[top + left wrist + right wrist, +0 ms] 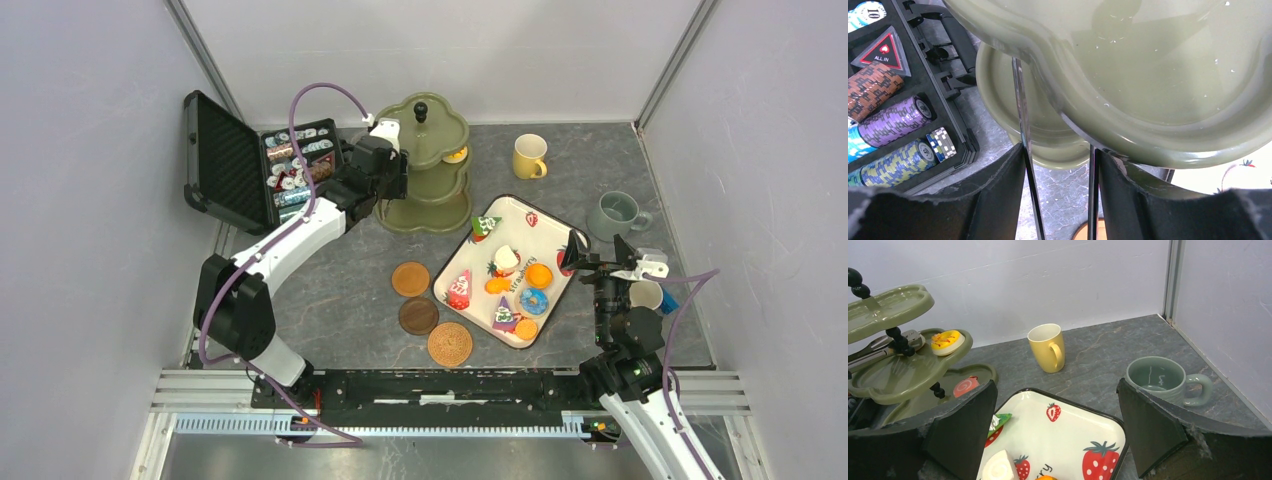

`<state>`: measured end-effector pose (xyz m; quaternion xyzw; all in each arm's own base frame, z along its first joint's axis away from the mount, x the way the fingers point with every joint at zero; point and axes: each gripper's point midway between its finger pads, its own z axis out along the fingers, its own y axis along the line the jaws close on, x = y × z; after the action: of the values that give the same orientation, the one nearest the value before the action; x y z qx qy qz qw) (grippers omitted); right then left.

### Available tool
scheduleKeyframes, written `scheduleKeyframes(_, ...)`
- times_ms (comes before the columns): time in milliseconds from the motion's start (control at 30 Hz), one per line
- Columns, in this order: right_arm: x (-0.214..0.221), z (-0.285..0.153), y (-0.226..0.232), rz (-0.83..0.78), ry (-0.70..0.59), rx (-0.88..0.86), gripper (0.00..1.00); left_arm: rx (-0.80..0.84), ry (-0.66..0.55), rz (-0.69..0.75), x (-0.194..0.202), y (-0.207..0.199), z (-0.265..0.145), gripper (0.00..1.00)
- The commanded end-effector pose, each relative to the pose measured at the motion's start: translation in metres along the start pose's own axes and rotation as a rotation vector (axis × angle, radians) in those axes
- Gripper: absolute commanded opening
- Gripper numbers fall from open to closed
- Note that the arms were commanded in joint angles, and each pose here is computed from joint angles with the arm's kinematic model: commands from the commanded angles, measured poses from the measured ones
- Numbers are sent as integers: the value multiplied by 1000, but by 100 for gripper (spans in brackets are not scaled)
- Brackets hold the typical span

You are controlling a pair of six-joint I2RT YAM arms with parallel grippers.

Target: Serve the afternoon tea

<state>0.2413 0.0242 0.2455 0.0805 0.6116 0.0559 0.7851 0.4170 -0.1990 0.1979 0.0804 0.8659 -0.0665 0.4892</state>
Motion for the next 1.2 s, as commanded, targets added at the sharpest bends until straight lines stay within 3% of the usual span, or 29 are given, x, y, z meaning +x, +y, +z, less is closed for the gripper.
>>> scheduleKeyframes(0,-3,0,-1,22,-19,11,98,23,-108,-24,-38,-2,-19,61)
scheduleKeyframes(300,-2,0,-1,22,-18,10,98,17,-116,-57,-43,2,-37,57)
scheduleKeyframes(533,-2,0,-1,21,-20,9,98,-12,-70,-57,-22,14,-57,56)
scheduleKeyframes(1167,3,2,0,14,0,9,98,105,36,-135,29,23,-163,53)
